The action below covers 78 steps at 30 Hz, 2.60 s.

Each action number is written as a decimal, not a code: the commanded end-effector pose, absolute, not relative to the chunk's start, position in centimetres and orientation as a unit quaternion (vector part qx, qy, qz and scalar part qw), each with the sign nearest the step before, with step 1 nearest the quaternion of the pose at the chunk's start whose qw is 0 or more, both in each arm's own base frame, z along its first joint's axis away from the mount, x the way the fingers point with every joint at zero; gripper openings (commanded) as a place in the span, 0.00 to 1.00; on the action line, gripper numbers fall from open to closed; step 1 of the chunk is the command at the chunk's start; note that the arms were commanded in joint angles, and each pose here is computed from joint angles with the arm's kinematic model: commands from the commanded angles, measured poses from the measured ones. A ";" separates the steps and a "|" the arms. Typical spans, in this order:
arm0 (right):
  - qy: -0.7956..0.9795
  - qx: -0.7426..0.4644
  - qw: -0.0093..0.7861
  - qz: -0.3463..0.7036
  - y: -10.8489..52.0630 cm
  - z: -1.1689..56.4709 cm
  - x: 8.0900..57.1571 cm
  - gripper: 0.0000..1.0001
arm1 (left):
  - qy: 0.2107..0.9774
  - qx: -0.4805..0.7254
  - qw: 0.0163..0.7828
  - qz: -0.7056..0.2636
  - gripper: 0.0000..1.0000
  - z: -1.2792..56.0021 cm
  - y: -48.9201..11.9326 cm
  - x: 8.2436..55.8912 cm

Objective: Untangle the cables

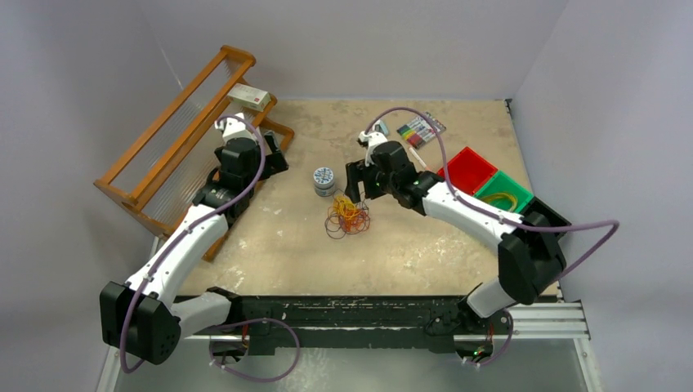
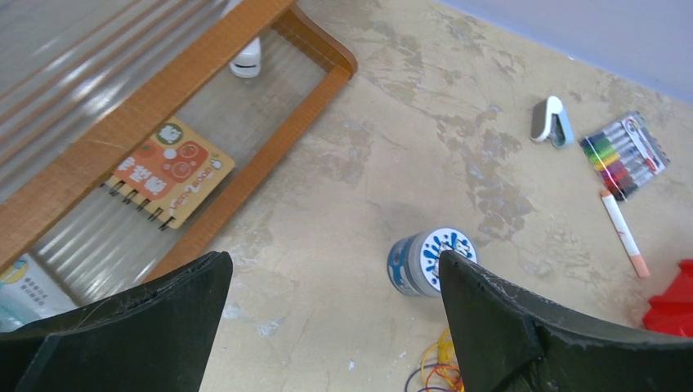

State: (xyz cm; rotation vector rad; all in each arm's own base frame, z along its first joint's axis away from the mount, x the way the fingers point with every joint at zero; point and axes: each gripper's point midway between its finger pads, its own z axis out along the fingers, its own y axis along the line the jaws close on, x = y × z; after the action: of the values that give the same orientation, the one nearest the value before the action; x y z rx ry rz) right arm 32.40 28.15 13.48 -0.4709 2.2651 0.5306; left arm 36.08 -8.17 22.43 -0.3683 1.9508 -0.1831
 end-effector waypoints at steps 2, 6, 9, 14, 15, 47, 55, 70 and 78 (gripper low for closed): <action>0.893 -0.128 0.403 0.153 24.6 14.3 33.8 0.82 | 0.821 -0.126 0.539 -0.139 0.95 22.6 -11.0 36.6; 0.905 -0.092 0.379 0.172 24.0 13.0 33.3 0.76 | 0.826 -0.122 0.528 -0.156 0.95 21.2 -12.1 36.5; 0.911 -0.080 0.353 0.200 25.4 12.1 33.0 0.68 | 0.829 -0.119 0.524 -0.154 0.95 20.8 -12.3 36.5; 0.915 -0.053 0.331 0.223 26.7 10.7 33.4 0.62 | 0.828 -0.116 0.528 -0.147 0.95 21.0 -12.0 36.5; 0.915 -0.049 0.331 0.225 26.9 10.6 33.6 0.62 | 0.828 -0.116 0.529 -0.145 0.95 21.1 -11.9 36.5; 0.905 -0.016 0.359 0.227 27.7 10.2 36.4 0.15 | 0.823 -0.120 0.540 -0.131 0.94 21.8 -11.3 36.6; 0.891 -0.029 0.376 0.252 27.9 11.3 35.8 0.00 | 0.809 -0.138 0.557 -0.128 0.97 23.4 -10.7 36.7; 0.817 -0.045 0.494 0.293 25.2 17.3 33.3 0.00 | 0.702 -0.116 0.665 -0.227 0.99 29.4 -12.1 35.9; 0.771 -0.054 0.564 0.291 24.1 21.9 33.4 0.00 | 0.726 -0.055 0.645 -0.231 0.99 26.5 -17.0 35.0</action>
State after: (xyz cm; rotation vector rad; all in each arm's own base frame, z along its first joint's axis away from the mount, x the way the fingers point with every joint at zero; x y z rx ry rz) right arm 32.39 24.58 18.91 -0.1074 1.9355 0.7187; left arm 35.81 -14.08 25.93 -0.2190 1.7032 -0.4993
